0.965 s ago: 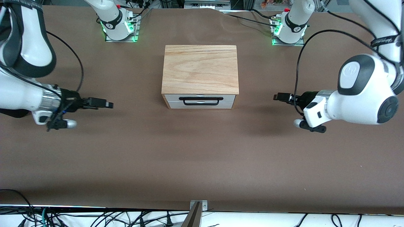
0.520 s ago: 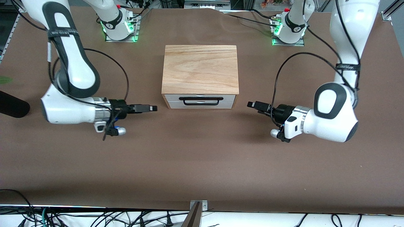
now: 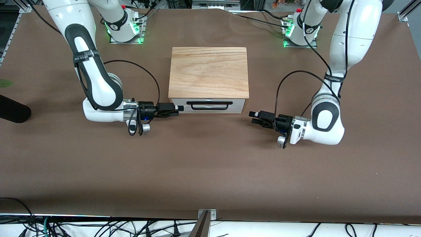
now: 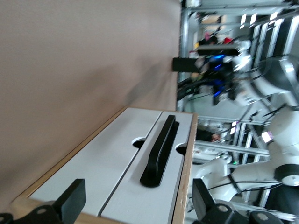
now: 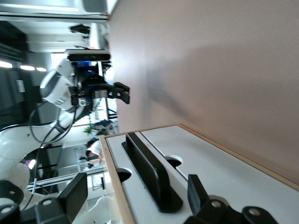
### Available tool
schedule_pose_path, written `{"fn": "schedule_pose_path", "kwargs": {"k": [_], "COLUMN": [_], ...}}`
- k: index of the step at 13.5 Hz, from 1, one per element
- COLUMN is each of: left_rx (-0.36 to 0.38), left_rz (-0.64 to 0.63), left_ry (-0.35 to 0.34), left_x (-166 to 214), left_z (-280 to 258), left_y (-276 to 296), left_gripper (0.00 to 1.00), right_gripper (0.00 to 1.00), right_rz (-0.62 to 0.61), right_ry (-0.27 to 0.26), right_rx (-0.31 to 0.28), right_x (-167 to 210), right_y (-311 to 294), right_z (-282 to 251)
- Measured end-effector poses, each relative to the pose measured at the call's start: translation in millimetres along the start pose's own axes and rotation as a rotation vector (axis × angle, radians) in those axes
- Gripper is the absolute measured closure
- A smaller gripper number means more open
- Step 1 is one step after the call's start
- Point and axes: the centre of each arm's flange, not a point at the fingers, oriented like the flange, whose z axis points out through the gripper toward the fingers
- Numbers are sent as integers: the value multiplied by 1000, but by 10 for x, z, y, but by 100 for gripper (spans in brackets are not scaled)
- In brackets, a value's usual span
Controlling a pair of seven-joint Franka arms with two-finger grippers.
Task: Pull top drawer with both arms simultaneously
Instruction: 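Close the left gripper and the right gripper on the black handle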
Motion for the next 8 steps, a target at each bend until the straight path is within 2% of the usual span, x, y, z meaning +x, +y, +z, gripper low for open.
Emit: {"fn": "schedule_pose_path", "kwargs": {"k": [2,3,4,6,7,8], "left_rx": [-44,-64,-78,-85,-86,-79], "left_rz": [-4,-5,-7,-12,-9,-11], "left_ry": [36,42,45,52,57,60], "left_x": [-105,-149,-181,-224,-239,-256], "left_z": [210,340,480,741,860,969], "left_y": [-134,-162,-171,-169,-157,-152], "left_gripper": [0,0,0,0,0,0], "right_gripper": [30,30,38,44,49,50], "right_rz": [-22,-25,-24,-21,-21,-23], "right_ry": [20,20,20,18,16,15], "right_rx": [42,50,60,73,75,75], "right_x": [-155,-181,-201,-233,-243,-248], "right_y": [250,286,275,228,218,217], "right_z": [165,232,301,407,436,446]}}
